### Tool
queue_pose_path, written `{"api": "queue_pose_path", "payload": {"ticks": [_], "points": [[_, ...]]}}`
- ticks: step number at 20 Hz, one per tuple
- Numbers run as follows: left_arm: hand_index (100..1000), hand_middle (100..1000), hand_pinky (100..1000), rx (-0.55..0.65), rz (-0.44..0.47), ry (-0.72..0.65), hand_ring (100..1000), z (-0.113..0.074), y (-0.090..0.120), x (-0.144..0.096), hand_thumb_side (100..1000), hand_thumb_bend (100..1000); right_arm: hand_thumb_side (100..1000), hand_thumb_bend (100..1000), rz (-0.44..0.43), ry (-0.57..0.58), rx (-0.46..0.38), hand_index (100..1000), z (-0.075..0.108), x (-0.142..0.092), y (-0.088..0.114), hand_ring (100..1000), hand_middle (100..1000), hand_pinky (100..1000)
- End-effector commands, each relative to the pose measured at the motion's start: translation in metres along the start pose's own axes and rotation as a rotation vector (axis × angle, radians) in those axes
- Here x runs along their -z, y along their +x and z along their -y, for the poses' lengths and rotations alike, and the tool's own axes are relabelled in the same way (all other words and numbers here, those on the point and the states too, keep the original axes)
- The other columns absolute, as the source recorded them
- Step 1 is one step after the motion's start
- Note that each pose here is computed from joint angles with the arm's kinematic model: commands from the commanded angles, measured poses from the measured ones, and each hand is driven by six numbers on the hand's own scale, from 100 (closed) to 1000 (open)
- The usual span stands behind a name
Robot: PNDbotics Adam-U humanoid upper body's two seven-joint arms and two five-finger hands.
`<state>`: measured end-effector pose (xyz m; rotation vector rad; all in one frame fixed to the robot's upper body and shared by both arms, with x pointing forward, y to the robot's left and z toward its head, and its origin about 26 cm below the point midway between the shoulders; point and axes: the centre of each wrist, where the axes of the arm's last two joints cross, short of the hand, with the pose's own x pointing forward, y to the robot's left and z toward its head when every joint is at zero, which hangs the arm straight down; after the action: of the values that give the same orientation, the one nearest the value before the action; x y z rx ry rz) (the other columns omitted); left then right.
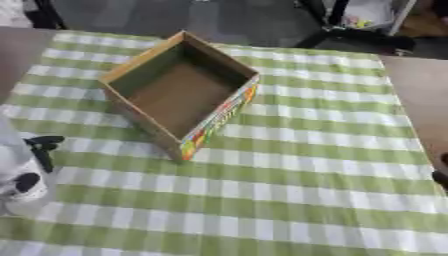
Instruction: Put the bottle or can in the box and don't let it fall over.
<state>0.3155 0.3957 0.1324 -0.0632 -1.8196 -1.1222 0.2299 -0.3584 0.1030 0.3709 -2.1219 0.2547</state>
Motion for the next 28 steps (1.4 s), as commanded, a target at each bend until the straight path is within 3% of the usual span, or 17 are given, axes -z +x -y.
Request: {"api": "queue_pose_path", "payload": {"ticks": [1, 8, 15, 16, 17, 24, 28], "points": [[282, 390, 1000, 0.100, 0.109, -0.096, 1000, -0.016, 0.016, 0.004, 507, 100, 593, 100, 0.010, 0.014, -0.023, 1000, 0.001, 0.001, 0.007, 1000, 1000, 958], [280, 389, 1000, 0.091, 0.192, -0.083, 1000, -0.038, 0.037, 0.023, 509, 100, 589, 100, 0.010, 0.015, -0.023, 1000, 0.002, 0.000, 0.007, 1000, 1000, 959], [277, 386, 1000, 0.141, 0.305, -0.072, 1000, -0.072, 0.061, 0.046, 442, 100, 585, 100, 0.007, 0.025, -0.016, 1000, 0.002, -0.002, 0.007, 1000, 1000, 959], [276, 387, 1000, 0.142, 0.315, -0.064, 1000, -0.077, 0.061, 0.048, 706, 100, 584, 100, 0.008, 0.026, -0.015, 1000, 0.002, -0.002, 0.007, 1000, 1000, 959], [276, 387, 1000, 0.144, 0.325, -0.055, 1000, -0.082, 0.063, 0.050, 437, 100, 584, 100, 0.008, 0.027, -0.014, 1000, 0.002, -0.002, 0.007, 1000, 1000, 959], [277, 388, 1000, 0.106, 0.324, 0.043, 1000, -0.115, 0.063, 0.071, 466, 100, 585, 100, 0.010, 0.042, -0.002, 1000, 0.001, 0.001, 0.007, 1000, 1000, 960], [282, 390, 1000, 0.097, 0.258, 0.131, 1000, -0.128, 0.056, 0.085, 490, 100, 583, 100, 0.020, 0.055, 0.008, 1000, 0.000, 0.004, 0.007, 1000, 1000, 960]]}}
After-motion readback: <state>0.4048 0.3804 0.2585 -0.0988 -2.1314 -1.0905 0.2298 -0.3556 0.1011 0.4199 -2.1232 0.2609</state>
